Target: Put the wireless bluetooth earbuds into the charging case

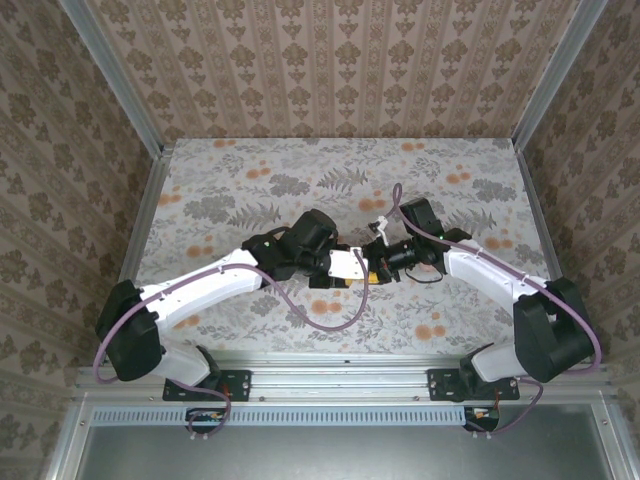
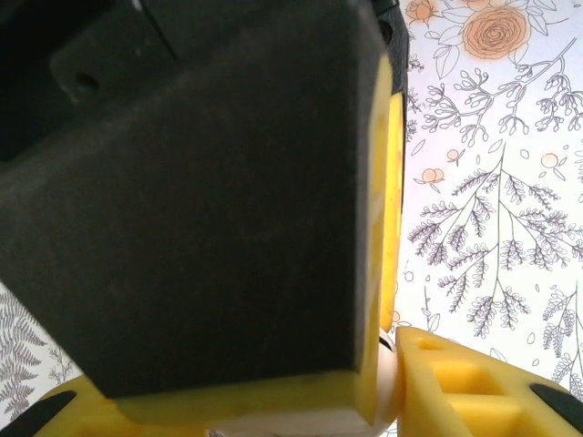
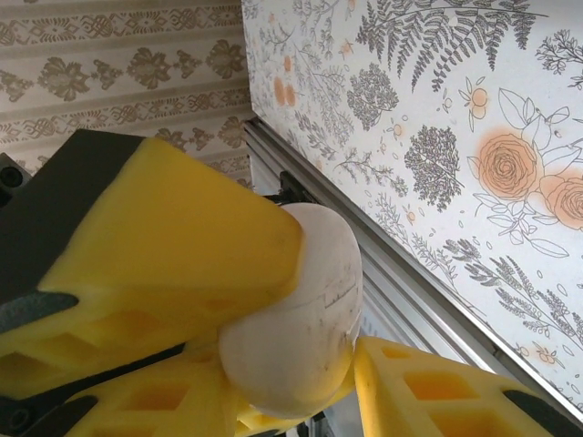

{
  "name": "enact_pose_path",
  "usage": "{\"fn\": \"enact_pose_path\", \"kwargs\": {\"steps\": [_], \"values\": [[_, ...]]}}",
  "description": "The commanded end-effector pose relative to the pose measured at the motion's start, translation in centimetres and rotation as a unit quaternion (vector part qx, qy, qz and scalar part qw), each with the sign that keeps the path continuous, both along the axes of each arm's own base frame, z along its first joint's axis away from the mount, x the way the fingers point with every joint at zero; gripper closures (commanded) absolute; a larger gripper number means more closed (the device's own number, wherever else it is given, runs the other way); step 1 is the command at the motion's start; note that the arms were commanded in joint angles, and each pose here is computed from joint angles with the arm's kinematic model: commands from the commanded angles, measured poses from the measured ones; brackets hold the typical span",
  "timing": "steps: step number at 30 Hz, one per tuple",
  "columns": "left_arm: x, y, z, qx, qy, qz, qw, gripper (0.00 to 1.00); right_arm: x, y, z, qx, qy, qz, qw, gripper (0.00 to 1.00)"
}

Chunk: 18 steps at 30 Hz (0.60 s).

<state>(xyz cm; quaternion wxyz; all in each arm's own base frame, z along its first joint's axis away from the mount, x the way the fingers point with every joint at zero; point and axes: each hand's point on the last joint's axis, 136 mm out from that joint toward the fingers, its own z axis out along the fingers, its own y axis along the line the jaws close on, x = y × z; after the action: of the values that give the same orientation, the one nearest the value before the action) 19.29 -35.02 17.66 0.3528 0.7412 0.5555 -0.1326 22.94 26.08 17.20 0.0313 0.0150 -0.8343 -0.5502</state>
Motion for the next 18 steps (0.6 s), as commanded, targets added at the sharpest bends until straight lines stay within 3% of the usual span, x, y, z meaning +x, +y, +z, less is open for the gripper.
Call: {"fn": "enact_pose_path", "kwargs": {"steps": [1, 7, 9, 11, 12, 18], "values": [[-0.8, -1.1, 2.9, -0.051, -0.004, -0.015, 0.999, 0.72, 0.5, 0.4, 0.3, 0.002, -0.020, 0.008, 1.000, 0.65], [-0.9, -1.2, 3.0, -0.057, 0.001, -0.011, 0.998, 0.68, 0.6, 0.3, 1.0, 0.005, -0.056, 0.011, 0.998, 0.79], [-0.6, -1.1, 2.9, -0.058, 0.007, -0.002, 0.998, 0.58, 0.7, 0.1, 1.5, 0.002, -0.078, 0.009, 0.997, 0.80], [-0.1, -1.1, 3.2, -0.070, 0.022, 0.020, 0.997, 0.24, 0.9, -0.2, 1.9, 0.000, -0.112, 0.003, 0.994, 0.81], [0.1, -1.1, 3.5, -0.079, 0.032, 0.027, 0.996, 0.16, 1.1, -0.4, 2.1, -0.001, -0.129, -0.002, 0.992, 0.81], [1.0, 0.1, 5.9, -0.148, 0.077, 0.056, 0.984, 0.11, 2.5, -1.8, 3.1, -0.017, -0.261, -0.021, 0.965, 0.80]]}}
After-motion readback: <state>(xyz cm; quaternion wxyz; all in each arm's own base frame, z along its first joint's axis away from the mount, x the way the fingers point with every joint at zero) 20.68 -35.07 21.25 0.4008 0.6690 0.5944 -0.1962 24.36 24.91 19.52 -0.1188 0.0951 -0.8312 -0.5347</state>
